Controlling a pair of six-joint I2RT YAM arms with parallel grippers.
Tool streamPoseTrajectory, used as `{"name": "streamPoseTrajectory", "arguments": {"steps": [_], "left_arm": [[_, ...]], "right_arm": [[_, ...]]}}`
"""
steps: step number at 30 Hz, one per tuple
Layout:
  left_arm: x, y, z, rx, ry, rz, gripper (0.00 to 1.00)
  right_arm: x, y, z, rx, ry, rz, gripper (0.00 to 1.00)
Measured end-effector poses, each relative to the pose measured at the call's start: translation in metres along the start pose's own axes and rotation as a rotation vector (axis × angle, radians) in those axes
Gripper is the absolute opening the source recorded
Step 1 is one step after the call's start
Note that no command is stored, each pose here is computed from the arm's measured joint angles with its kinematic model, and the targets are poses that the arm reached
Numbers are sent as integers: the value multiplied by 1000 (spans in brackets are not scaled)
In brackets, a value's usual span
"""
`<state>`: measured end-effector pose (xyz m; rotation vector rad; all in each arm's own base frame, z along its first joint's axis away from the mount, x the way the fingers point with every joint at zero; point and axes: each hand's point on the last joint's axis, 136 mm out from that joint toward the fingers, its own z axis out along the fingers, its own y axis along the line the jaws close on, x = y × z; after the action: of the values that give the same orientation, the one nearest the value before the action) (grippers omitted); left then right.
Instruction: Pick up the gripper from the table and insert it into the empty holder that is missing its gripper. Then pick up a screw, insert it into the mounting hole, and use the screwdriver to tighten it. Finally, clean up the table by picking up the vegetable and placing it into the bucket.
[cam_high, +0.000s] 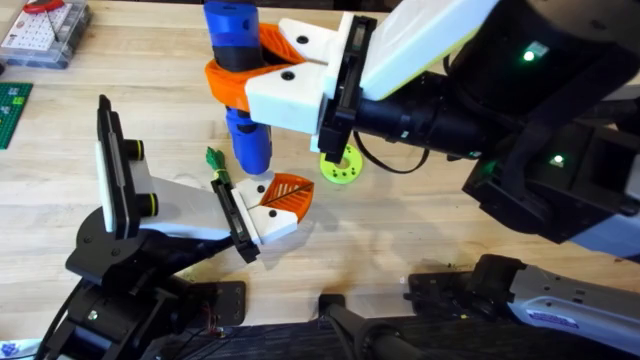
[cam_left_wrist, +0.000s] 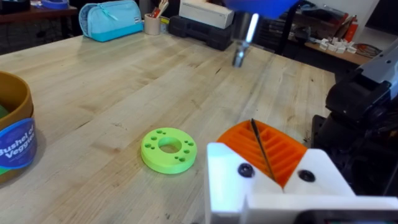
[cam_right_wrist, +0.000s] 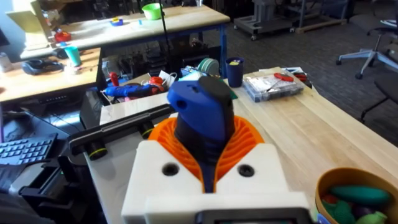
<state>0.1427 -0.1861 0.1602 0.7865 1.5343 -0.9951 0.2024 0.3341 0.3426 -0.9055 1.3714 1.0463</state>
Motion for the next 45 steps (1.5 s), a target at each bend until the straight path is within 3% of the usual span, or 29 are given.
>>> {"name": "streamPoseTrajectory", "arguments": {"steps": [8, 21, 27, 45], "left_arm": [[1, 0, 0, 3, 3, -7, 18], [1, 0, 0, 2, 3, -7, 18], [1, 0, 0, 2, 3, -7, 18], [1, 0, 0, 2, 3, -7, 18]], "right_arm": [[11, -11, 3, 49, 25, 13, 46], [-50, 1, -29, 73, -158, -47, 46], [-66, 7, -43, 73, -205, -40, 46], [-61, 8, -44, 69, -182, 24, 46]]}}
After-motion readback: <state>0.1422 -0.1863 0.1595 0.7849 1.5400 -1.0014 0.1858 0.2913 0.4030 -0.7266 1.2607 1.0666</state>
